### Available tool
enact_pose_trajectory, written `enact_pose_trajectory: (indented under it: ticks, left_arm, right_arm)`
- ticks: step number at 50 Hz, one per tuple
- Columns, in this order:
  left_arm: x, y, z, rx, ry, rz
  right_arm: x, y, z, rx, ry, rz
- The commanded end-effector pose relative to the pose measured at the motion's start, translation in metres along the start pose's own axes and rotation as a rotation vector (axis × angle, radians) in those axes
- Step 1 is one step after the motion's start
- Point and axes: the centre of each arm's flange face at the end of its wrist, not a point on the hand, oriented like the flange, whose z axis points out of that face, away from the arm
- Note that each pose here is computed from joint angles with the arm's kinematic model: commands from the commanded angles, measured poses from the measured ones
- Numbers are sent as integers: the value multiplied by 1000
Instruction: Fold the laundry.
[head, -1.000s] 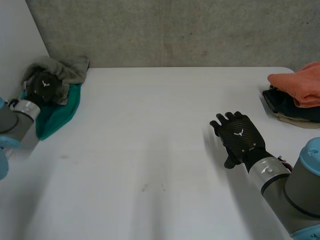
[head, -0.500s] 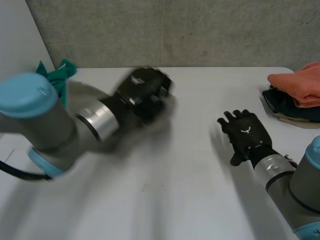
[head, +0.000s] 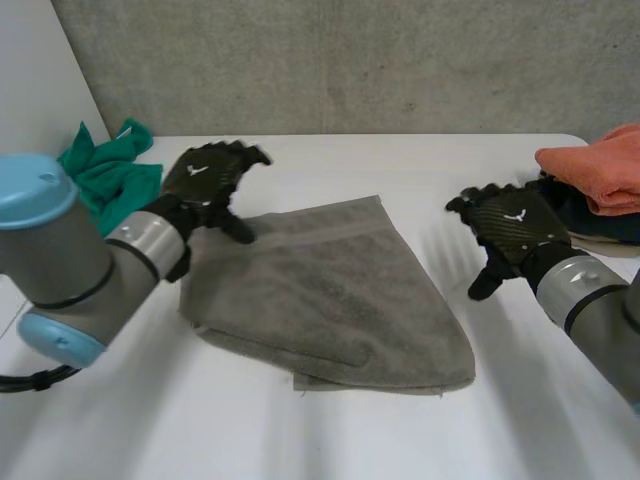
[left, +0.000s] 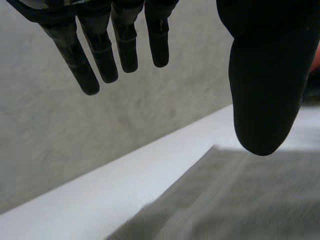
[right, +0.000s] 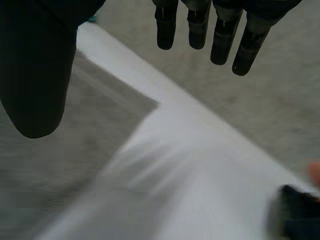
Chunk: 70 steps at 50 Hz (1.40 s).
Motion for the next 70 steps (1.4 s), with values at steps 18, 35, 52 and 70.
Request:
enact_pose_trajectory:
  ticks: [18, 35, 52, 70]
  left_arm:
    - [-11, 82, -29, -434, 74, 342]
    - [42, 12, -53, -239, 113, 274]
    - [96, 23, -52, -258, 212, -67]
    - [63, -3, -48, -165, 103, -69]
  right_arm:
    - [-72, 51, -19, -284, -229, 39]
    - [-12, 4, 12, -17, 19, -191]
    - [-45, -49, 123, 412, -43, -397]
    - [-23, -52, 69, 202, 108, -47]
